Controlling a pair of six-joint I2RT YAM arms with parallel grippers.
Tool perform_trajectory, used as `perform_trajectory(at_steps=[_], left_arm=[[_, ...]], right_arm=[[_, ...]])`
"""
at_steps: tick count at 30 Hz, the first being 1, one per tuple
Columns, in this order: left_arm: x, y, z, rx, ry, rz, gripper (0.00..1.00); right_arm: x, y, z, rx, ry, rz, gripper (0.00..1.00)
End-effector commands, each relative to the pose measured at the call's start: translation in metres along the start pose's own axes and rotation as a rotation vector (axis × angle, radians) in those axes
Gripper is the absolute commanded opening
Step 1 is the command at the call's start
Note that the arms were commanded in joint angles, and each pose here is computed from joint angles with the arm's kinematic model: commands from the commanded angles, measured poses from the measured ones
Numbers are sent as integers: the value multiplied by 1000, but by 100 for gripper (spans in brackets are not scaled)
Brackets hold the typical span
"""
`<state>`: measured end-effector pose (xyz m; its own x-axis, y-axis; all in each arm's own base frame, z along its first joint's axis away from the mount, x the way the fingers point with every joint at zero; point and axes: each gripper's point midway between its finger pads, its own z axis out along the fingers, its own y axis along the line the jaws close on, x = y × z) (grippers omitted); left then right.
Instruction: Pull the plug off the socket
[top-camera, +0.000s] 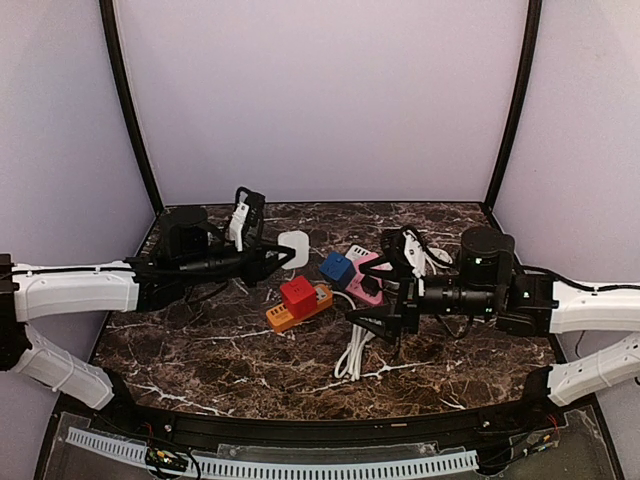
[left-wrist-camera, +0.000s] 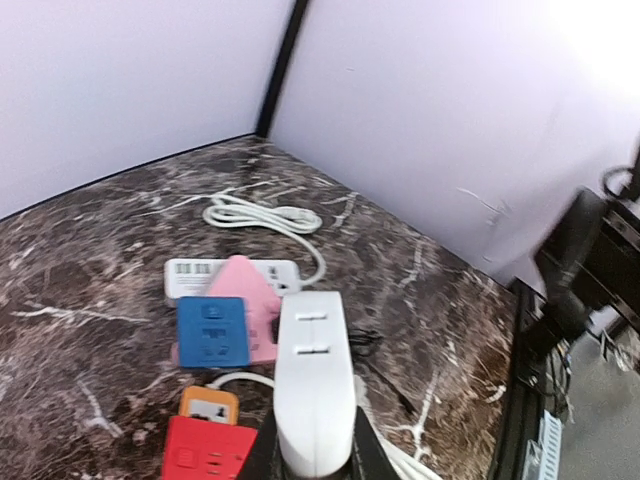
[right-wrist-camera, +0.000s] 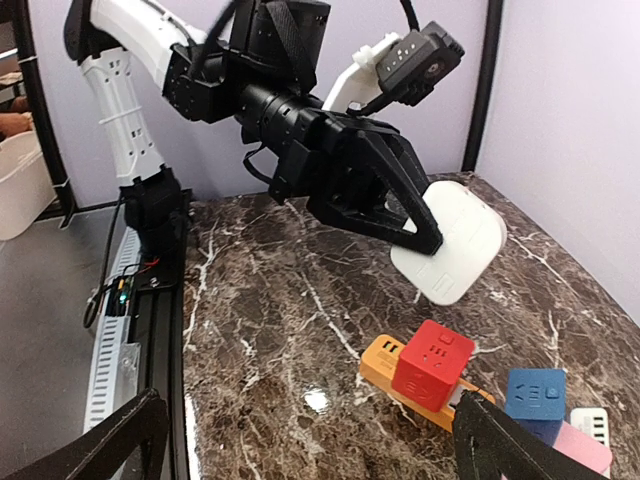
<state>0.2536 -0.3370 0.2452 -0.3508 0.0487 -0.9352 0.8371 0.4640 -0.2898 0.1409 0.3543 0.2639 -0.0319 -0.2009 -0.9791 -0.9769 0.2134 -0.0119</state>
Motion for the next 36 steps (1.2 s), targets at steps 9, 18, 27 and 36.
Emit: perform_trajectory(at_steps=[9, 18, 27, 36], left_arm=[[-15, 244, -19, -603, -154, -606, 1], [34, 333, 2, -664, -66, -761, 1], [63, 367, 14, -717, 5, -815, 7], [81, 373, 10, -772, 71, -872, 33]], right_arm=[[-3, -40, -18, 237, -80, 133, 99], [7, -37, -5, 200, -40, 184, 99], [9, -36, 2, 188, -24, 198, 99], [12, -36, 4, 186, -14, 199, 99]])
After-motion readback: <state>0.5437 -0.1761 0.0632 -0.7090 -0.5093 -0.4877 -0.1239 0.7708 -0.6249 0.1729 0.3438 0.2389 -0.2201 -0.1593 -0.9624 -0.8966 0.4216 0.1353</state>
